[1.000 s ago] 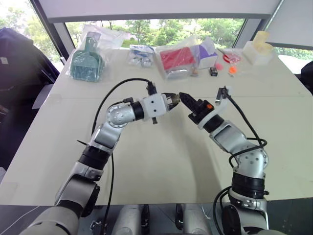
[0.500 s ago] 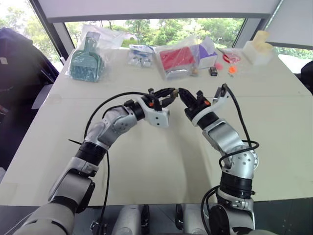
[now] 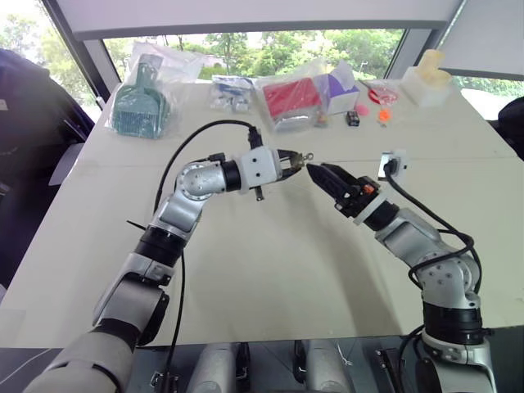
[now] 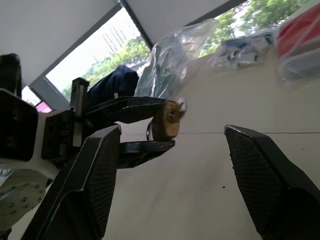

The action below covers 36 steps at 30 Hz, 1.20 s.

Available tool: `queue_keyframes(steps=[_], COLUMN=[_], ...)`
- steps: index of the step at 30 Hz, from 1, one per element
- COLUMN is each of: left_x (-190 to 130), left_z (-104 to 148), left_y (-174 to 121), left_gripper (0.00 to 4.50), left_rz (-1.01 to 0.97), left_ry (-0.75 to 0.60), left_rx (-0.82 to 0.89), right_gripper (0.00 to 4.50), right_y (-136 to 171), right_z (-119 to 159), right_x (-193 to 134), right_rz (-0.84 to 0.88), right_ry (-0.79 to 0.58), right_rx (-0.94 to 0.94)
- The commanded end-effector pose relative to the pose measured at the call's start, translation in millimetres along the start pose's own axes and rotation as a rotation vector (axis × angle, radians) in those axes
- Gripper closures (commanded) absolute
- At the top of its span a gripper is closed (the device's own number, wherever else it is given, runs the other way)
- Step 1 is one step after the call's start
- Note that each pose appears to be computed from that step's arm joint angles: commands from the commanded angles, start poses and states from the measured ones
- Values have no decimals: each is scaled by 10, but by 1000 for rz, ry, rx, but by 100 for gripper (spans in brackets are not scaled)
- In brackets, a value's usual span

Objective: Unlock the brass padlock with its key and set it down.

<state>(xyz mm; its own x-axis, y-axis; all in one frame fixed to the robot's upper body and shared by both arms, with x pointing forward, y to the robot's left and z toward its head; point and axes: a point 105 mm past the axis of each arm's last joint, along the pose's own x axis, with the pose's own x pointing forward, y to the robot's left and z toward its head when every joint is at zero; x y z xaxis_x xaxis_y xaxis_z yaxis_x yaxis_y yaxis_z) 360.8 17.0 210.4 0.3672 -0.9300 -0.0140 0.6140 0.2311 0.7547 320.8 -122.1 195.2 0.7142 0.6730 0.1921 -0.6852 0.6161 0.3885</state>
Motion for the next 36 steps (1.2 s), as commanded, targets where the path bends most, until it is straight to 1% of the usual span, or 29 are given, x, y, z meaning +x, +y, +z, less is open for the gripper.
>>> queue_keyframes(steps=[1, 10, 13, 18, 27, 29, 30, 31, 33, 36], left_x=[-8, -2, -14, -42, -49, -64, -75, -86, -132, -245], left_z=[198, 336, 355, 348, 367, 339, 322, 297, 219, 112], left_y=[86, 21, 14, 3, 16, -12, -13, -14, -41, -23], left_gripper=[374, 374, 374, 374, 374, 271, 242, 194, 121, 121], left_rz=[-3, -19, -18, -21, -18, -48, -53, -58, -93, -109], left_ry=[-69, -118, -123, -119, -118, -104, -96, -83, -41, 10], left_rx=[54, 103, 103, 107, 114, 100, 92, 80, 69, 2], right_gripper=[105, 105, 184, 443, 447, 450, 450, 450, 450, 450], right_y=[153, 223, 232, 262, 316, 305, 298, 291, 273, 235], right_z=[81, 40, 68, 124, 33, 31, 32, 34, 34, 34], right_x=[58, 95, 100, 116, 127, 131, 135, 138, 147, 139], right_rz=[75, 120, 126, 138, 151, 145, 142, 138, 126, 102], right_ry=[-16, -6, -30, -68, -36, -38, -39, -41, -44, -50], right_rx=[-35, 11, 27, 67, 90, 90, 88, 87, 82, 70])
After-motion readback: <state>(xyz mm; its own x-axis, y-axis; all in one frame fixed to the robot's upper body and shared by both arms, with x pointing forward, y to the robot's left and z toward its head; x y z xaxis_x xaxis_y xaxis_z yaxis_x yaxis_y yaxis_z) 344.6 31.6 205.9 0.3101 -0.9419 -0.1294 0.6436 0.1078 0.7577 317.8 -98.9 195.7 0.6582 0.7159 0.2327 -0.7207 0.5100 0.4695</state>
